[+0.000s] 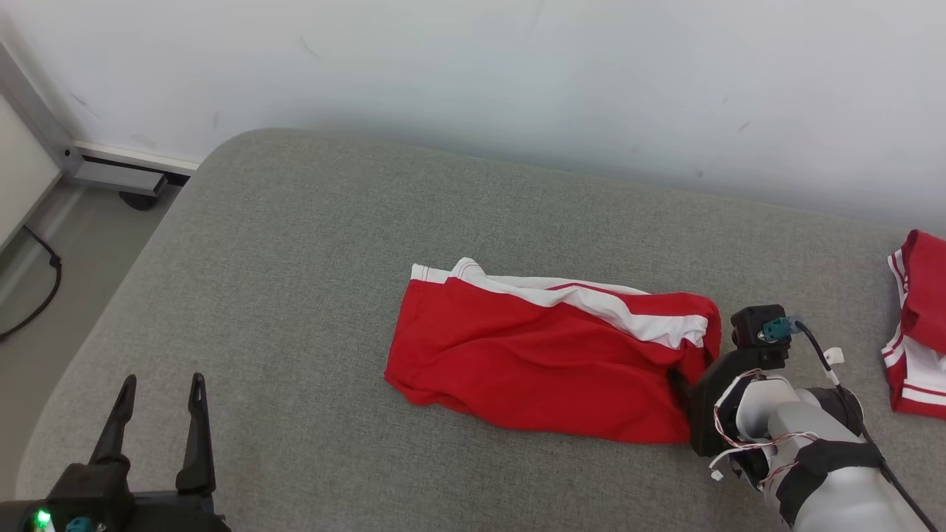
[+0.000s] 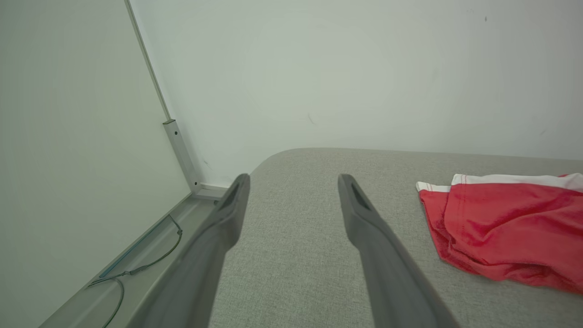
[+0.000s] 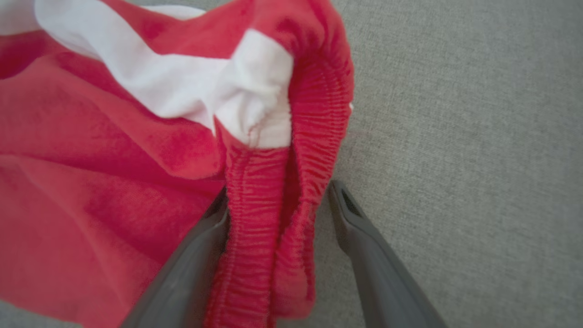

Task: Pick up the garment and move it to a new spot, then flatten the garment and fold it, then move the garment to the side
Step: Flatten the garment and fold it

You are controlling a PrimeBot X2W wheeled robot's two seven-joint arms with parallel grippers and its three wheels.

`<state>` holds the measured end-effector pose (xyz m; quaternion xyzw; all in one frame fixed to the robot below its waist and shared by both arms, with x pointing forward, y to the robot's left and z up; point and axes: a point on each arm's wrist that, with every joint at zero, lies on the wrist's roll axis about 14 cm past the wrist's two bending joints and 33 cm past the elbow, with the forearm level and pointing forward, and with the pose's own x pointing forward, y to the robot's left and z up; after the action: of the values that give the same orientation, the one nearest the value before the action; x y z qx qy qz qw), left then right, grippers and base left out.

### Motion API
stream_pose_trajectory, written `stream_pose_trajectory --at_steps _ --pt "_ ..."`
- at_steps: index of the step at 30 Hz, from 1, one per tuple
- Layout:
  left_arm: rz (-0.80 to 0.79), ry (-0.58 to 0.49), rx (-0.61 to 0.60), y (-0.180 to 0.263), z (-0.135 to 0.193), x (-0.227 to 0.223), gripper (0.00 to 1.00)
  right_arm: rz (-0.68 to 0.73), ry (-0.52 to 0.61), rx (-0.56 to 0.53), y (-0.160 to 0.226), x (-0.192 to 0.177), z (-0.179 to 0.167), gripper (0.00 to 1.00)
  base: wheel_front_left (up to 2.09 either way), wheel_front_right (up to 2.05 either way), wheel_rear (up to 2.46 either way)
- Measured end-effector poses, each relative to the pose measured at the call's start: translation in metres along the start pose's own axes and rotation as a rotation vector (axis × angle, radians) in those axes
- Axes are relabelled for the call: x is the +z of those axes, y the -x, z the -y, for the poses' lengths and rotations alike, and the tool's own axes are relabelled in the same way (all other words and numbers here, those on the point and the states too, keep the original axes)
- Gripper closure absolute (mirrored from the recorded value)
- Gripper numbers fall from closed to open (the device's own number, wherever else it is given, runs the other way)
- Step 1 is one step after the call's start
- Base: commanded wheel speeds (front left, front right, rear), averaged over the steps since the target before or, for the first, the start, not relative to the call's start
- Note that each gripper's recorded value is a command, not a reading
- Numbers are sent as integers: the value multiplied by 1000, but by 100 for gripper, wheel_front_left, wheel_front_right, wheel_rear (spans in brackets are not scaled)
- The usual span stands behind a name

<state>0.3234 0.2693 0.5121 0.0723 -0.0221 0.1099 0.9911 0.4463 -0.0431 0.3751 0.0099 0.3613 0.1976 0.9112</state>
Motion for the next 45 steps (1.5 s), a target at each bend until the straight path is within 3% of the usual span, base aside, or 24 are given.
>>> stream_pose_trajectory --at_steps 5,6,7,15,33,45 --pt "-5 2 3 0 -1 -2 0 -2 -10 4 0 -1 -3 0 0 0 0" --pt "-6 4 4 0 -1 -2 0 2 -9 8 0 0 -5 76 0 0 0" --pt "-6 4 4 0 -1 -3 0 13 -12 12 0 1 -6 100 0 0 0" --pt "1 22 -11 -3 4 -2 0 85 -36 16 8 10 -6 100 0 0 0" --pt "41 33 -124 -16 41 9 0 211 -109 -87 65 17 77 100 0 0 0" --pt "41 51 -151 -14 53 10 0 241 -249 140 75 48 24 100 0 0 0"
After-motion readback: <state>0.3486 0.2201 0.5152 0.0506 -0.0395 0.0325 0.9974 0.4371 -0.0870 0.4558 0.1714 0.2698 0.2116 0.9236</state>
